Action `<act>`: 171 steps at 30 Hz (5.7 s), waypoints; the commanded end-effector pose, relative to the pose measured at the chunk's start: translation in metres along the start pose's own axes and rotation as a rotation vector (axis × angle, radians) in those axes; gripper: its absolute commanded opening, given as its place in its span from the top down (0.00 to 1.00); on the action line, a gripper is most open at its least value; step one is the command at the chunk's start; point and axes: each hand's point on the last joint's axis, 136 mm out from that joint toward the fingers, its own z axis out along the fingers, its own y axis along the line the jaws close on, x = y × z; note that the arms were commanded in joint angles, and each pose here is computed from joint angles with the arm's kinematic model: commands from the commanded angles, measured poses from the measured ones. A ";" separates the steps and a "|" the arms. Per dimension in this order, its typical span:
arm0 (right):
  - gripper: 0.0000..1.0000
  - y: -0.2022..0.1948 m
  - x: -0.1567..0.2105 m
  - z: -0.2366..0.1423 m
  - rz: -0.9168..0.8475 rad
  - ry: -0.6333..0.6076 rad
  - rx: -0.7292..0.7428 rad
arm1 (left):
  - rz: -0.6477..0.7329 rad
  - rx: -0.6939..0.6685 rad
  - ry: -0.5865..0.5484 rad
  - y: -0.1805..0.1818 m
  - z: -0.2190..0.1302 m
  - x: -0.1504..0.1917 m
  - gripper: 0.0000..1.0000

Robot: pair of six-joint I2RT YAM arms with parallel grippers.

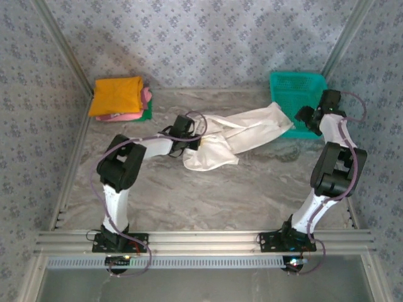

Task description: Fold and stack the t-shirts

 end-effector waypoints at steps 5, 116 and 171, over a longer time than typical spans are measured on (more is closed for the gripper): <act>0.24 -0.055 0.006 0.023 0.065 0.059 0.155 | -0.043 -0.223 -0.042 0.084 -0.085 -0.001 1.00; 0.27 0.129 0.216 -0.065 -0.364 0.304 -0.231 | -0.197 -0.316 -0.191 0.118 -0.241 0.050 1.00; 1.00 0.193 -0.024 -0.389 -0.340 -0.536 -0.703 | 0.006 -0.175 -0.873 0.034 -0.474 -0.160 1.00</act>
